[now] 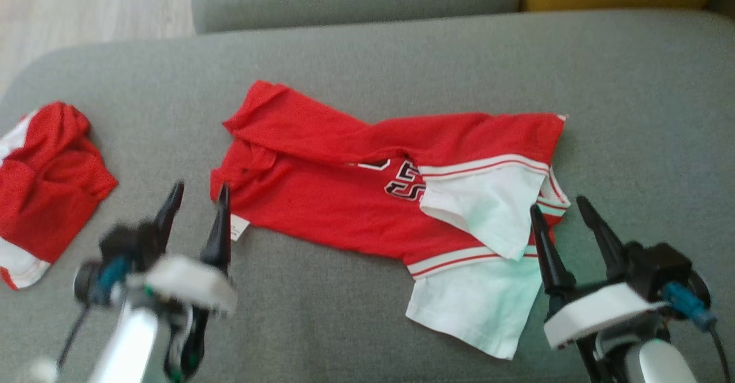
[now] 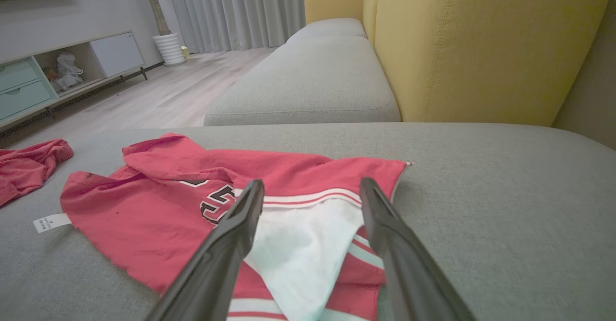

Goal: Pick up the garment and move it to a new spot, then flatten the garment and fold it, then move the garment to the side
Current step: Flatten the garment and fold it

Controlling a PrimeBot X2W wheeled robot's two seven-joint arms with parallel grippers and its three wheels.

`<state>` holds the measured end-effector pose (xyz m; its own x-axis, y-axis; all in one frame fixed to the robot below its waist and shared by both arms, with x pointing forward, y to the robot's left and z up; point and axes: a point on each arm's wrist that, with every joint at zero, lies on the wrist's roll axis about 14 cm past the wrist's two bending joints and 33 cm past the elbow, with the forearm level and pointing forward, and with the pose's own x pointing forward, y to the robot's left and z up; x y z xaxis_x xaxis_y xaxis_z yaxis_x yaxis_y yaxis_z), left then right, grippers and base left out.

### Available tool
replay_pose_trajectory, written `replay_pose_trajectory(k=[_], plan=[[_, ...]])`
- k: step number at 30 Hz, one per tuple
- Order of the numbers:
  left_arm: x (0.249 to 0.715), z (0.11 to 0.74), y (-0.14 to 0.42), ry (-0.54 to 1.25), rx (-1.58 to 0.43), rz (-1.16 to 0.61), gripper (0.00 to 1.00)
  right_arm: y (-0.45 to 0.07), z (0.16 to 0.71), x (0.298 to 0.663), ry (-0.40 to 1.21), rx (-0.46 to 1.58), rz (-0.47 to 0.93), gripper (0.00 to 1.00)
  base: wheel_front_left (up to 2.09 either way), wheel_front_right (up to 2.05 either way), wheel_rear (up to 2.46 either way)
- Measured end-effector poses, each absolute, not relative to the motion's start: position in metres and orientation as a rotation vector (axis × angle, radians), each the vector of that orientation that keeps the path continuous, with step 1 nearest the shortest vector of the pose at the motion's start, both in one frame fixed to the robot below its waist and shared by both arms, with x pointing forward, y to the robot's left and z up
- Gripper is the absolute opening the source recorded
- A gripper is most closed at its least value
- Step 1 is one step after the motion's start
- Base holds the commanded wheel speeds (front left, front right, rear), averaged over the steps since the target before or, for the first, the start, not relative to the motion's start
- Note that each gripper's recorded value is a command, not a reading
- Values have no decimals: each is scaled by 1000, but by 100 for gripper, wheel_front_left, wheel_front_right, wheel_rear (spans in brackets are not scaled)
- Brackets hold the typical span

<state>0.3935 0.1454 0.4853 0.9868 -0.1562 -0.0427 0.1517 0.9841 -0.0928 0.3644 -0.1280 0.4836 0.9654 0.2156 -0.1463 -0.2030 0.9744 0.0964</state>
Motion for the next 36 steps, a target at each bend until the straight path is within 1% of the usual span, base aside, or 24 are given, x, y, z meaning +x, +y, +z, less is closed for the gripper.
replay_pose_trajectory(k=[3,6,8,9,16,17,18,19,25,29,32,36], plan=[[421,479,139,94,-112,-184,100,-125,481,377,161,82,221,100,0,0,0],[439,455,139,190,-133,-181,100,-123,476,385,169,85,225,100,0,0,0],[443,433,142,271,-142,-170,100,-123,471,388,182,87,226,100,0,0,0],[443,433,142,271,-142,-170,100,-123,471,388,182,87,226,100,0,0,0],[442,380,152,460,-189,-128,99,-131,457,389,216,89,198,100,0,0,0],[443,377,151,473,-201,-128,77,-132,456,389,216,90,194,100,0,0,0],[444,374,151,482,-209,-131,45,-133,455,389,219,92,191,100,0,0,0],[445,373,150,487,-214,-135,1,-134,454,389,222,94,189,100,0,0,0],[452,375,151,463,-220,-143,0,-135,452,392,222,97,185,100,0,0,0],[453,383,153,419,-219,-136,0,-128,445,387,259,97,206,100,0,0,0],[454,390,154,390,-220,-136,0,-118,426,367,353,96,235,100,0,0,0],[454,398,151,357,-226,-143,0,-115,389,317,538,108,234,100,0,0,0]])
